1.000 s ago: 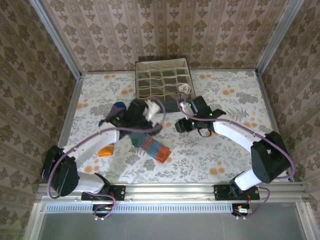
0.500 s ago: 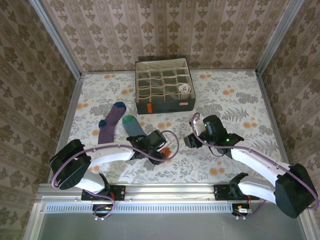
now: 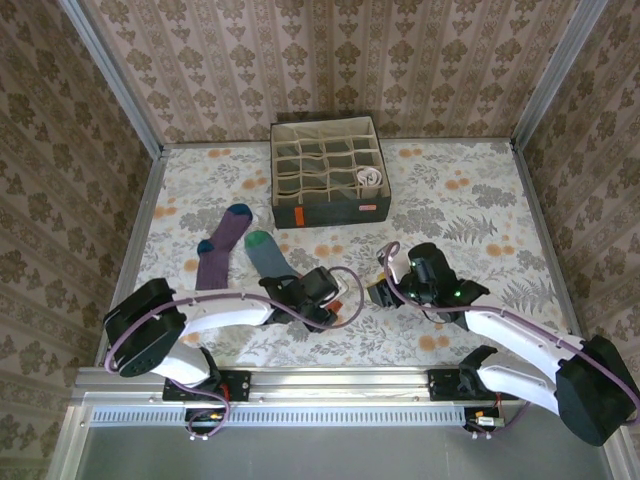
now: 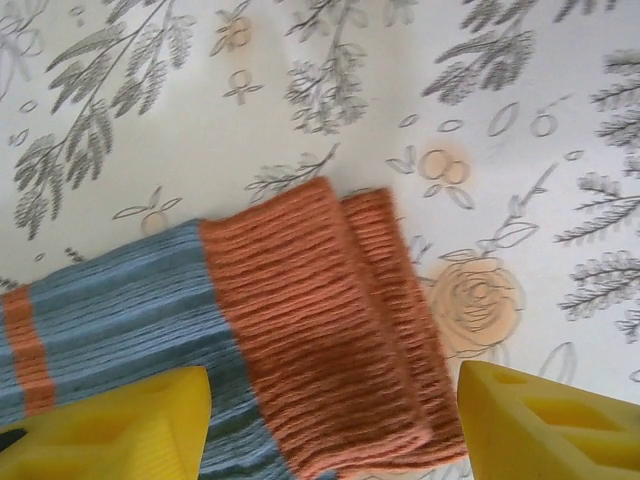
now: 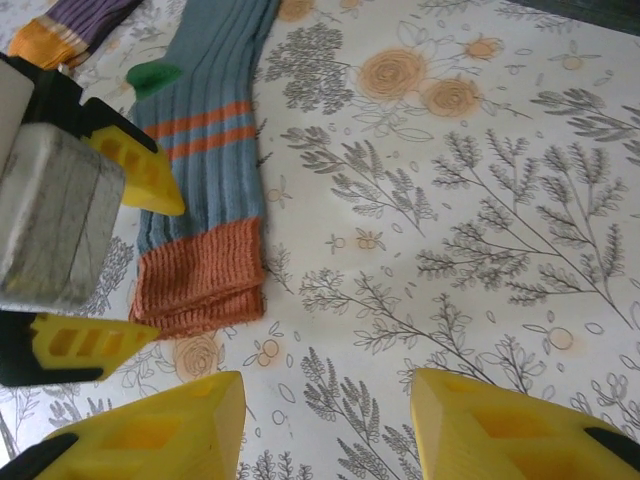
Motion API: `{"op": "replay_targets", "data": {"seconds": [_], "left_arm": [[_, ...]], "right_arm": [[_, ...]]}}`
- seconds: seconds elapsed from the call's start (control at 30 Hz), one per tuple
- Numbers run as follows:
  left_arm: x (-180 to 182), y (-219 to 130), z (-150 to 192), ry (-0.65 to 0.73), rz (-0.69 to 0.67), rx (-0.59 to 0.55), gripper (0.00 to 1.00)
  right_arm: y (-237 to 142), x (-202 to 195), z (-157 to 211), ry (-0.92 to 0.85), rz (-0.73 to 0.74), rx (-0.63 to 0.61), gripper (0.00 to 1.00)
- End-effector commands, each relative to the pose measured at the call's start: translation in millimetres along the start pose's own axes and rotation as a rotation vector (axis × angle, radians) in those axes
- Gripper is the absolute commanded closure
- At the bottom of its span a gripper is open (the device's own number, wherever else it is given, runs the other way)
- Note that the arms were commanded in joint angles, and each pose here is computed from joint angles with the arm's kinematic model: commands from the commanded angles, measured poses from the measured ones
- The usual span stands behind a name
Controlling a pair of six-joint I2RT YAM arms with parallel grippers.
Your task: Roll the socks
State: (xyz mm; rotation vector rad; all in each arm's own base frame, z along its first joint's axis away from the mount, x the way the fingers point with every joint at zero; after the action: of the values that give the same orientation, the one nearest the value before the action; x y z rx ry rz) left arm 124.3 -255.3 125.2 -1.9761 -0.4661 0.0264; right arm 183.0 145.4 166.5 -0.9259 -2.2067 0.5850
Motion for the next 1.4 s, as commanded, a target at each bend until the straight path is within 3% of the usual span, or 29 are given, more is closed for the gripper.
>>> {"op": "replay_targets", "data": {"seconds": [0.0, 0.1, 0.23, 0.37, 0.6, 0.87, 1.13, 1.37], "left_arm": [[-4.5, 11.8, 4.6, -0.002, -0.019, 0.034, 0.35], [-10.0, 19.6, 6.6, 0.013, -0.020, 0.082, 0.44], [-17.2, 21.7, 21.8, 0.017, -0.038, 0.152, 0.73], [-23.7, 9.1, 40.4, 0.004, -0.077, 0.160, 0.80], [-36.0, -25.8, 64.0, -0.078, -0.046, 0.018, 0.84], [-33.2, -38.6, 75.3, -0.127, -0.055, -0.052, 0.85], [-38.0, -31.0, 65.7, -0.082, -0.013, -0.018, 0.85], [-39.3, -42.8, 55.5, -0.045, 0.040, -0.085, 0.85]], "right_arm": [[2.2, 5.1, 2.3, -0.054, -0.046, -0.012, 0.52], [1.9, 5.8, 5.2, -0.059, -0.052, -0.013, 0.52], [1.6, 4.7, -2.2, 0.005, -0.004, -0.023, 0.51], [9.1, 6.5, -16.0, 0.064, 0.006, -0.006, 0.51], [45.3, 23.3, -52.6, 0.082, -0.051, 0.067, 0.51], [148.7, 64.3, -97.8, 0.051, -0.214, 0.228, 0.54], [244.5, 71.8, -98.1, 0.093, -0.264, 0.333, 0.56], [264.3, 53.3, -77.9, 0.142, -0.122, 0.416, 0.59]]}}
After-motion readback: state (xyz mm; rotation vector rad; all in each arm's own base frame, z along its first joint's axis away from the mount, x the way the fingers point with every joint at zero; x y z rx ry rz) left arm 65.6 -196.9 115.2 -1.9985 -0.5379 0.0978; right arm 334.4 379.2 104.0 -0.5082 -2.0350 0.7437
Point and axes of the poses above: each hand's point on the last joint's axis, 136 mm out from that joint toward the fingers, its own y axis out along the fingers, its own x axis along the line the jaws close on, z = x × y, the point moved 10 cm from there along -y, back along the fingers, and after that the axes turned 14 degrees about y, right-handed, at the moved point
